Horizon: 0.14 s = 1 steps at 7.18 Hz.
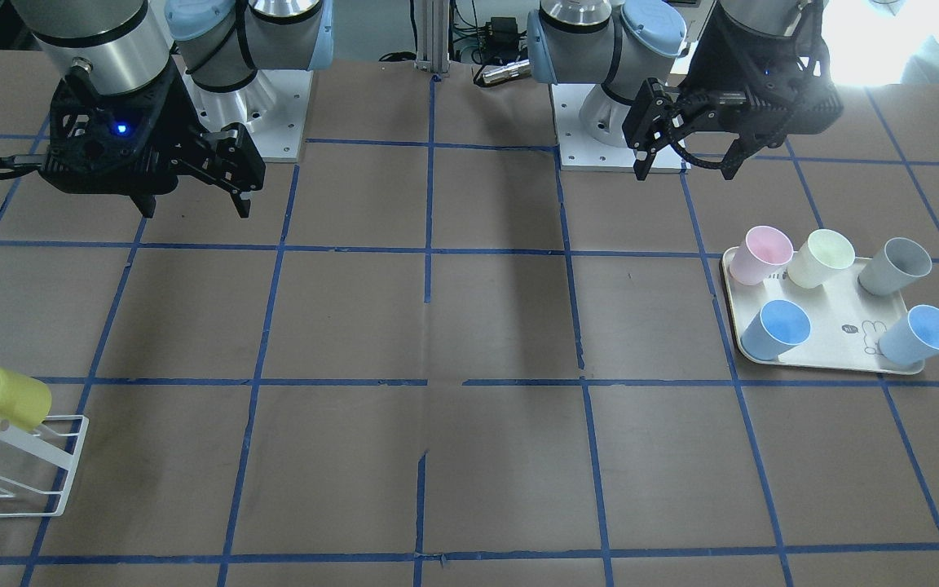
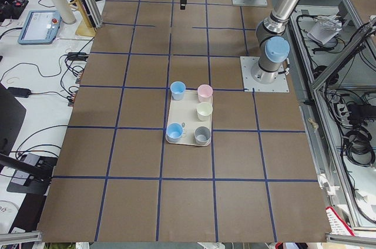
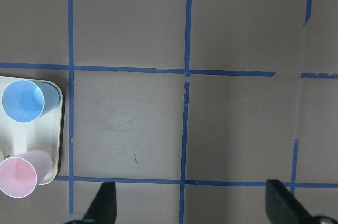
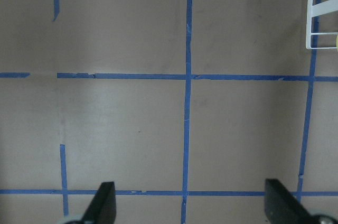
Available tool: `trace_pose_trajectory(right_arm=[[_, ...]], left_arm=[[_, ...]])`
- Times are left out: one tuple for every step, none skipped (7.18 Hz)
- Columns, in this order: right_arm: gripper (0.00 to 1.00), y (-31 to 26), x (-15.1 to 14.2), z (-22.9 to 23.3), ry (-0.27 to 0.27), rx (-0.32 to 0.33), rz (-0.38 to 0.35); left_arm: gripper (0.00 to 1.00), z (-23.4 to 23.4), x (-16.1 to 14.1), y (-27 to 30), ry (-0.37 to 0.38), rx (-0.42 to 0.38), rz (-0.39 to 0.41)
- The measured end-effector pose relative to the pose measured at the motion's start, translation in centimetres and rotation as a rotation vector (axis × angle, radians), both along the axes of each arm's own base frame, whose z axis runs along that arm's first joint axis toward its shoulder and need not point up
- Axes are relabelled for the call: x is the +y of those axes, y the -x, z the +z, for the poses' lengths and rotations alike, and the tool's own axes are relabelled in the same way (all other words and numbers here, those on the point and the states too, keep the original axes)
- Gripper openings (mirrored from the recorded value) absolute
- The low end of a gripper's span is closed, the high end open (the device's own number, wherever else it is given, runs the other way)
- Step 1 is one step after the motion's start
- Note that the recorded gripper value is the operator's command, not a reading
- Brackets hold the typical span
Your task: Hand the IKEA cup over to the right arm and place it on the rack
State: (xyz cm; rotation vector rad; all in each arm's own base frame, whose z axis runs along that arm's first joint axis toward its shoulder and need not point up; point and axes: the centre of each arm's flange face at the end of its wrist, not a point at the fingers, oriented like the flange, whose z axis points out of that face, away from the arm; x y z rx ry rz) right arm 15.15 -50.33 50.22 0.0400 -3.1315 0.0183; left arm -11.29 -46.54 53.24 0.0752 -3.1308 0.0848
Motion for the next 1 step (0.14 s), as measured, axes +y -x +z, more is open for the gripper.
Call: trace_pose_trajectory(right_arm=[[1.0,-0.02,-0.01,-0.02,0.001,0.0,-0.001]], left_arm=[[1.0,-0.01,0.0,0.01,0.0,0.0,0.0]])
